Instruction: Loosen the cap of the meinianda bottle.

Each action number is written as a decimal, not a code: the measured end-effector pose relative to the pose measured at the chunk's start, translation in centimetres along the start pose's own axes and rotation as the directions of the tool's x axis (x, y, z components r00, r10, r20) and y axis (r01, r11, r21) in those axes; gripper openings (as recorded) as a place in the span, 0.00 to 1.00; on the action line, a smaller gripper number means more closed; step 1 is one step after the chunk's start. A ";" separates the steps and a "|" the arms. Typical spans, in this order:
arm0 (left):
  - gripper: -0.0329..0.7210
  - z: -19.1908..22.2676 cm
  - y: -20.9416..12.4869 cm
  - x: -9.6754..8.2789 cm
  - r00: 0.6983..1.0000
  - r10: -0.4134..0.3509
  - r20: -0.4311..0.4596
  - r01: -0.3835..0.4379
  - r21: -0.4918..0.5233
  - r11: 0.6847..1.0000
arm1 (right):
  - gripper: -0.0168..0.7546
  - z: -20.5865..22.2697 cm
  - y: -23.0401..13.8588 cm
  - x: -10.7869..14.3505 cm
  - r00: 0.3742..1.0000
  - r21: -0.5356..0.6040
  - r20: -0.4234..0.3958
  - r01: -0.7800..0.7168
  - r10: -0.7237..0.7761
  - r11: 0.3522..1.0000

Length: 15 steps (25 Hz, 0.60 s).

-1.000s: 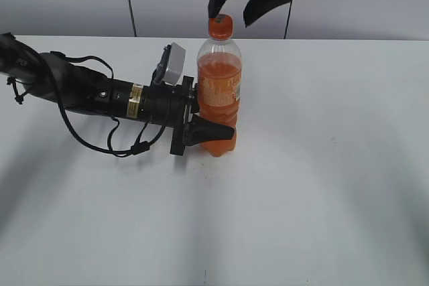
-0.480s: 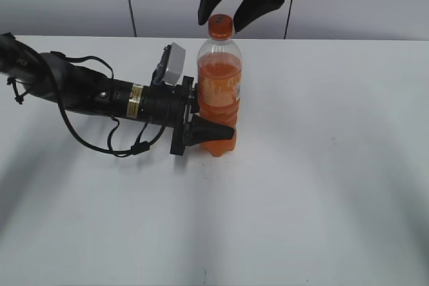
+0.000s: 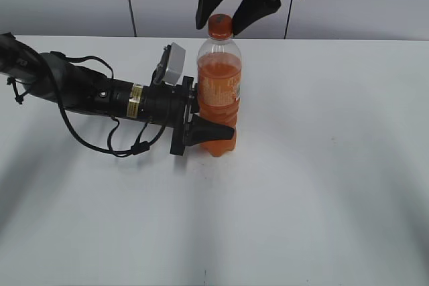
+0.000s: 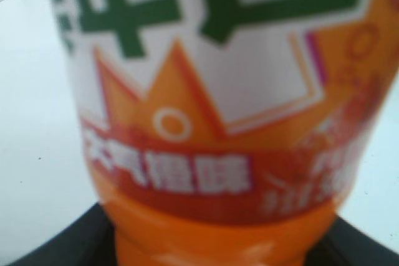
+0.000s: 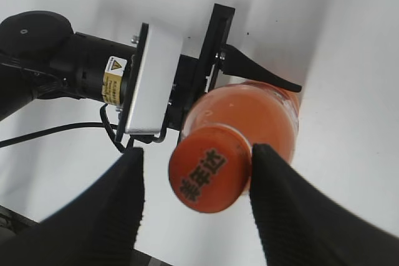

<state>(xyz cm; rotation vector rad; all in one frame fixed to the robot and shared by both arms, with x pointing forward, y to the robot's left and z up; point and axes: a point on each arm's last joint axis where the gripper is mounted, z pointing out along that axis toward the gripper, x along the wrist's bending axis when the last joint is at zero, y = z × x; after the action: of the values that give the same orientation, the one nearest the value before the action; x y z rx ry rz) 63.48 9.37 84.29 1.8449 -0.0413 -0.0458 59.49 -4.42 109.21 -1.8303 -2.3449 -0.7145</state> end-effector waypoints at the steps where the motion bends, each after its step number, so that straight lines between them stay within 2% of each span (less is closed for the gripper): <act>1: 0.58 0.0 0.0 0.0 1.000 -0.001 0.000 0.001 0.000 1.000 | 0.55 0.1 0.0 0.0 1.000 0.000 0.001 0.000 0.000 1.000; 15: 0.58 0.0 0.0 0.0 1.000 -0.001 0.000 0.001 0.000 1.000 | 0.55 0.1 0.1 -0.1 1.000 -0.008 0.017 0.008 -0.007 1.000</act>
<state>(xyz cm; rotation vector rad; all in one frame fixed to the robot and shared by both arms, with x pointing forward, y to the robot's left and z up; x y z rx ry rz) 63.48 9.37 84.29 1.8449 -0.0404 -0.0465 59.61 -4.51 109.13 -1.8388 -2.3638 -0.7141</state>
